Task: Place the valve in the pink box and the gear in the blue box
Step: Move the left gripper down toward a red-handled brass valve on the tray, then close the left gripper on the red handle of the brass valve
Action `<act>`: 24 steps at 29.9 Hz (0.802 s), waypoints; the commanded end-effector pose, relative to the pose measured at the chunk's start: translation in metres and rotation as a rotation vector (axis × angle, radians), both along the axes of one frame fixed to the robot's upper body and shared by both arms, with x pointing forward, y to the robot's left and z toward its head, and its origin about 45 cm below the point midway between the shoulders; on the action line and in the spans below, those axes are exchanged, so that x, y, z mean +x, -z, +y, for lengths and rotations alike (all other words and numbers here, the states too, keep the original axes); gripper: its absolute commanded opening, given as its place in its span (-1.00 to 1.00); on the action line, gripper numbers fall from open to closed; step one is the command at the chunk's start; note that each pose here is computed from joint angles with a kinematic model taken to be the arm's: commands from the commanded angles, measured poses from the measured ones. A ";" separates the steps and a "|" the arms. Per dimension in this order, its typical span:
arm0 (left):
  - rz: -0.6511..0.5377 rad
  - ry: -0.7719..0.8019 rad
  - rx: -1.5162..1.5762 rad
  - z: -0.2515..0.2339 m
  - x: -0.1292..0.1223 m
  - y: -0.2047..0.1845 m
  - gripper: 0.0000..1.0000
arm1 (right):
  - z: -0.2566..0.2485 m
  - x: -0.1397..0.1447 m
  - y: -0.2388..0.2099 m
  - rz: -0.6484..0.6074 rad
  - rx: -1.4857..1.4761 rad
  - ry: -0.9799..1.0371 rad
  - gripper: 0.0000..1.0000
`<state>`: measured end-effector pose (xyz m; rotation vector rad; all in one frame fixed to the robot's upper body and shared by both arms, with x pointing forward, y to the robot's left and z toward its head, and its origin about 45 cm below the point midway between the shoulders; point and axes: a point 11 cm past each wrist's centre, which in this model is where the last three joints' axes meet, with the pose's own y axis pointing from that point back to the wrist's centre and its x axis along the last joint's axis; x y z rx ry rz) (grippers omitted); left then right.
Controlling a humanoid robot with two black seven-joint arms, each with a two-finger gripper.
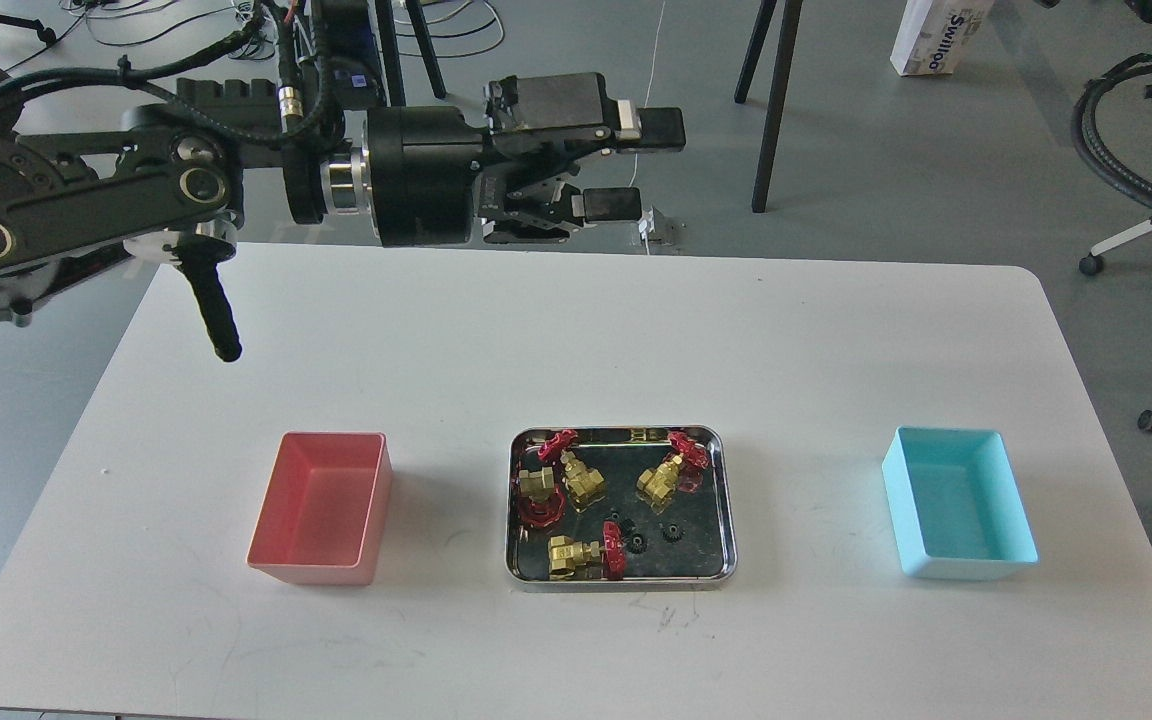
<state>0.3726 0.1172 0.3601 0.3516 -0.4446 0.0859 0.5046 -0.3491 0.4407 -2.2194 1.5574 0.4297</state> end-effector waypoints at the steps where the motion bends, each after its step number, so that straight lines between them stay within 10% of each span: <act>1: -0.195 0.185 0.450 -0.007 -0.008 0.035 0.99 | -0.004 0.000 0.003 0.010 0.003 0.013 1.00; 8: -0.512 0.498 0.877 0.000 -0.017 0.126 0.98 | -0.020 -0.005 0.012 0.030 -0.008 0.046 1.00; 24: -0.471 0.420 0.842 0.028 -0.011 0.201 0.96 | -0.024 -0.006 0.025 0.057 -0.013 0.055 1.00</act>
